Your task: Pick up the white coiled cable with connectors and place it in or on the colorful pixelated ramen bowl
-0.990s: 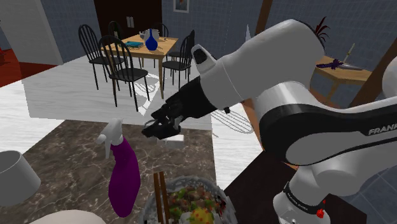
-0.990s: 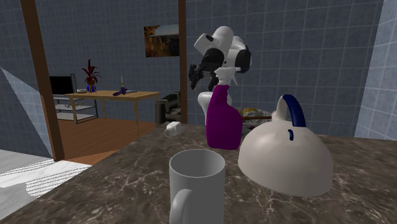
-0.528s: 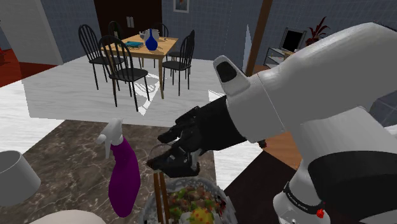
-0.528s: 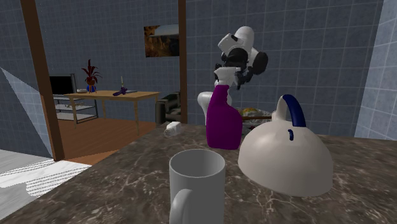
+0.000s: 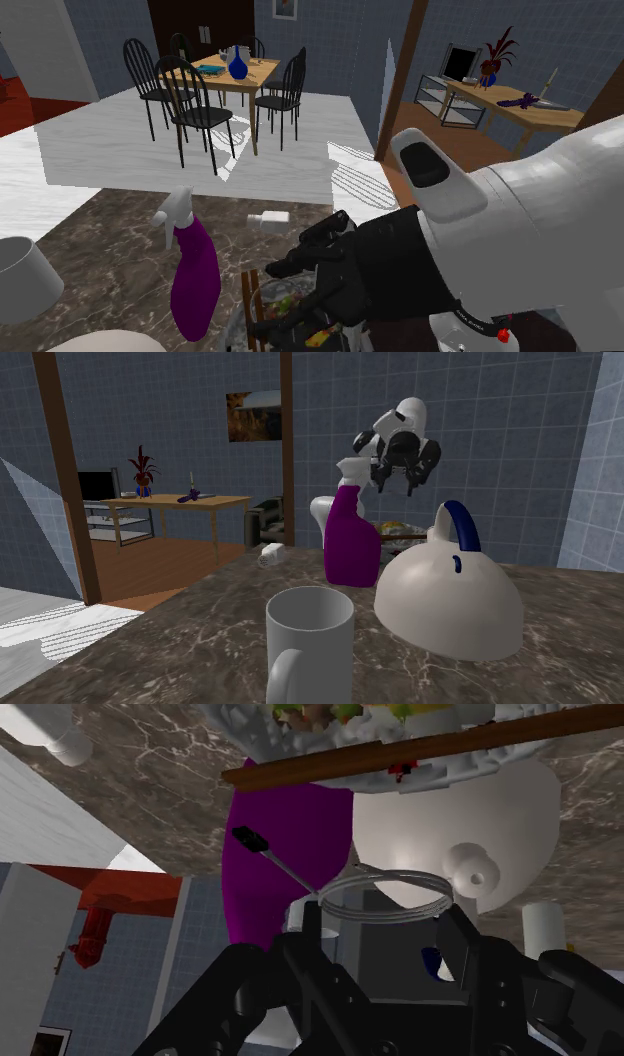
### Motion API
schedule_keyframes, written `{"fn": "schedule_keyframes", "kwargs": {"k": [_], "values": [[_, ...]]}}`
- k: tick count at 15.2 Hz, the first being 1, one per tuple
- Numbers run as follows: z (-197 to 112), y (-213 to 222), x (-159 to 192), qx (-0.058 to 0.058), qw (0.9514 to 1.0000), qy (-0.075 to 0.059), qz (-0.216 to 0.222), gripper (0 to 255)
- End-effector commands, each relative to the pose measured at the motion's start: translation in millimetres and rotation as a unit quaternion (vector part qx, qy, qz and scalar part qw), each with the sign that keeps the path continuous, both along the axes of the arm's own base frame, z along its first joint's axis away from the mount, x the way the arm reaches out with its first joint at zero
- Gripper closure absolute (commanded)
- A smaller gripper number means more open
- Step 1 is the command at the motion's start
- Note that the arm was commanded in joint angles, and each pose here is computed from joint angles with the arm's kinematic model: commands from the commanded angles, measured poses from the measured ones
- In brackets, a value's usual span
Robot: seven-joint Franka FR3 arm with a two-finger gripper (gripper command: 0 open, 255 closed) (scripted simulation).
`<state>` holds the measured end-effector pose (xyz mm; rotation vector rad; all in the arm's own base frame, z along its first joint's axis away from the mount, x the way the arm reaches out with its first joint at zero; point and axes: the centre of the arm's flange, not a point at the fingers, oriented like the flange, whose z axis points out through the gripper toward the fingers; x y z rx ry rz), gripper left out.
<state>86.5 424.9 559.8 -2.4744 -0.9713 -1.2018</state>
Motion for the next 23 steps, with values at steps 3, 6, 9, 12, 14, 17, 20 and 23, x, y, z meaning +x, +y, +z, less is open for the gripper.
{"fn": "schedule_keyframes", "kwargs": {"k": [3, 6, 9, 12, 14, 17, 20, 23], "values": [[-21.7, 0.7, -2.8, 0.0, 1.0, 0.0, 0.0, 255], [-37.5, 0.7, -2.8, 0.0, 1.0, 0.0, 0.0, 255], [-53.4, 0.7, -2.8, 0.0, 1.0, 0.0, 0.0, 255], [-70.0, 0.7, -2.8, 0.0, 1.0, 0.0, 0.0, 255], [-70.0, 0.7, -2.8, 0.0, 1.0, 0.0, 0.0, 255], [-70.0, 0.7, -2.8, 0.0, 1.0, 0.0, 0.0, 255], [-70.0, 0.7, -2.8, 0.0, 1.0, 0.0, 0.0, 255], [-70.0, 0.7, -2.8, 0.0, 1.0, 0.0, 0.0, 0]]}}
